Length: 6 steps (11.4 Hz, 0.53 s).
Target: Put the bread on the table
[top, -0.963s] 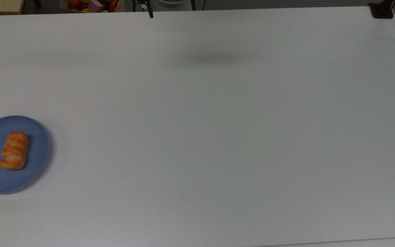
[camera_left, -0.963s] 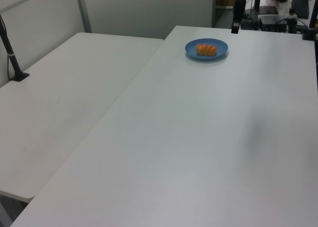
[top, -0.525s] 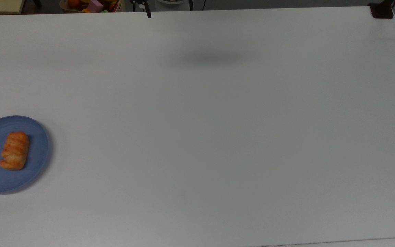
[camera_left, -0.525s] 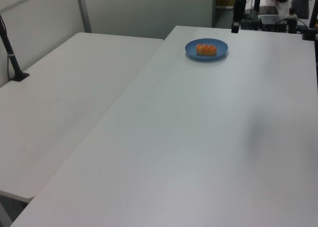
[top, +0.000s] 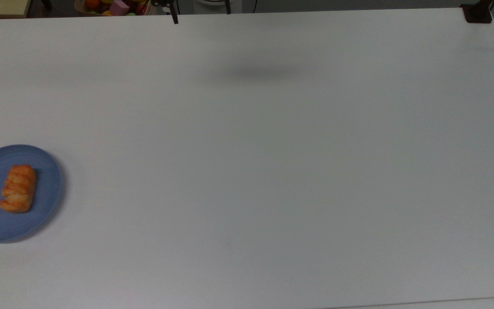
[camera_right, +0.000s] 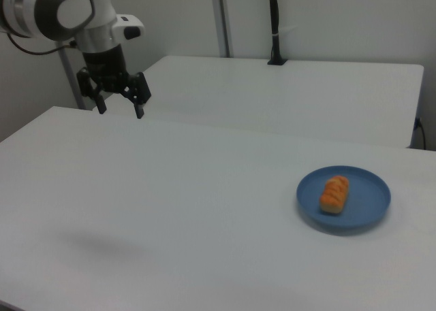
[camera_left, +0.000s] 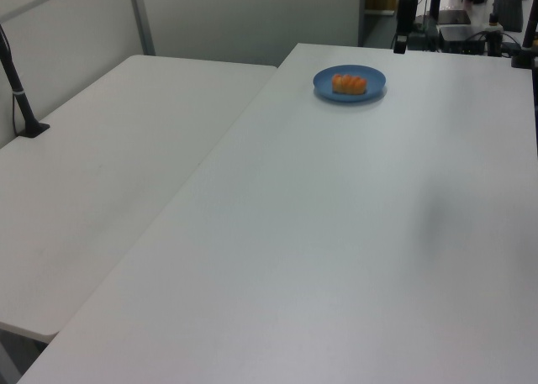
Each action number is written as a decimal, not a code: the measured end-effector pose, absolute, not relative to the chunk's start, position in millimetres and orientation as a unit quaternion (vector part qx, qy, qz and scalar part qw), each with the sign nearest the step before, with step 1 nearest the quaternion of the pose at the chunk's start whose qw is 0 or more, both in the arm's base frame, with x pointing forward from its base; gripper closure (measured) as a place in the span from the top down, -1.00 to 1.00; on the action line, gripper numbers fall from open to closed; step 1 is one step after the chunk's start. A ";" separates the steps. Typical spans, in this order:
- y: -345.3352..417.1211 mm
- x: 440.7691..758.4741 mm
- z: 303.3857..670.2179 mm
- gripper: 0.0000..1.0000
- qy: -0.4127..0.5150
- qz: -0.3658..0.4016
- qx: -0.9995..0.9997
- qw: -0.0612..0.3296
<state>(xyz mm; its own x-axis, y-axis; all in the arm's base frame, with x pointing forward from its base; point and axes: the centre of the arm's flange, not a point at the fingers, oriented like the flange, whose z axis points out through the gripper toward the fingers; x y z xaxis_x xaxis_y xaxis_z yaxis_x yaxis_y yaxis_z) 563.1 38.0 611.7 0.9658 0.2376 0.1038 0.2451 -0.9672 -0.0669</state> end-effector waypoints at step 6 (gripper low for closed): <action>-49.8 600.2 590.0 1.00 -0.121 -0.040 -0.992 0.014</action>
